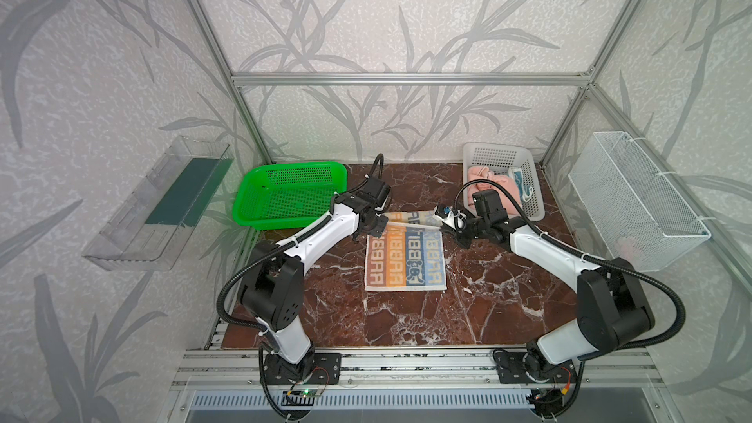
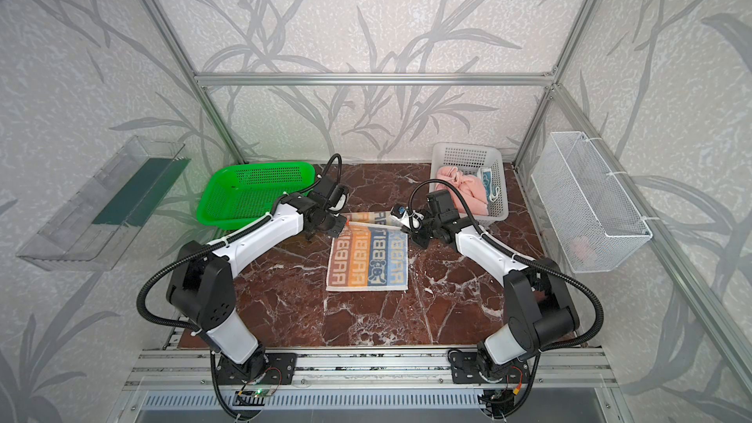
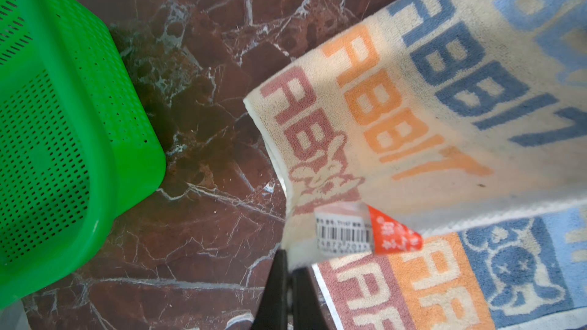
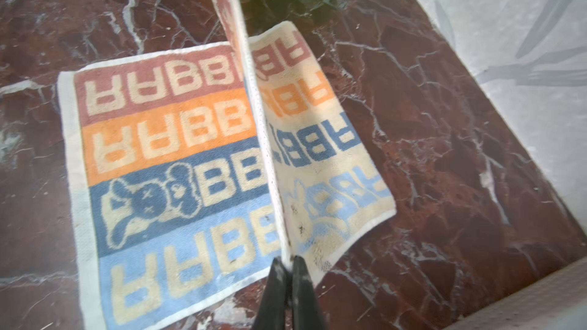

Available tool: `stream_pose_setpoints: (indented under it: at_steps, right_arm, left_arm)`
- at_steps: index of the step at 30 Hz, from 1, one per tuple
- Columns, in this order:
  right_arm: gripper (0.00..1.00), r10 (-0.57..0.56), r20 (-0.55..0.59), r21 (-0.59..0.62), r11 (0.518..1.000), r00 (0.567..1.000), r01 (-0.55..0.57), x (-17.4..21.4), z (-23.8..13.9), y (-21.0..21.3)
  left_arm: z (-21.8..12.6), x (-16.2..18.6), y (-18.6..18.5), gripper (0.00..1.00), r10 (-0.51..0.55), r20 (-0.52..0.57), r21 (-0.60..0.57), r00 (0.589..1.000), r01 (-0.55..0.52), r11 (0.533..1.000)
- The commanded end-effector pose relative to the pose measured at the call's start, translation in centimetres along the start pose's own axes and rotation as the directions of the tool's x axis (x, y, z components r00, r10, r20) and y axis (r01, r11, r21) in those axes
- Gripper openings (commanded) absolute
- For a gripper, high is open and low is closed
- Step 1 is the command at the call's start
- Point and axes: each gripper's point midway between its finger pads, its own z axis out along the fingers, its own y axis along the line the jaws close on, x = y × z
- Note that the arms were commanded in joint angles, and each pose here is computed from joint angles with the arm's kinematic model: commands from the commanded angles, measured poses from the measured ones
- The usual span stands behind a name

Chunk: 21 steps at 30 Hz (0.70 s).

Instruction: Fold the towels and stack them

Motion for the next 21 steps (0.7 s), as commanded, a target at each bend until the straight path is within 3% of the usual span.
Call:
stream_pose_setpoints:
  at_steps: [1, 7, 21]
  right_arm:
    - [0.0, -0.006, -0.096, -0.053, 0.999, 0.995, 0.001, 2.0, -0.1, 2.7]
    - [0.0, -0.013, -0.187, -0.11, 0.994, 0.982, -0.008, 3.1, -0.4, 5.0]
    - [0.0, -0.02, -0.253, -0.125, 0.992, 0.967, -0.012, 3.2, -2.5, 7.4]
  left_arm:
    - [-1.2, 1.1, 0.5, 0.0, -0.035, -0.006, -0.04, 0.999, 0.035, 0.999]
    - [-2.6, 2.5, -0.3, 0.0, -0.047, 0.02, -0.023, 0.999, 0.047, 0.999]
    - [-4.1, 5.0, -1.1, 0.0, -0.076, 0.024, 0.0, 0.997, 0.076, 0.997]
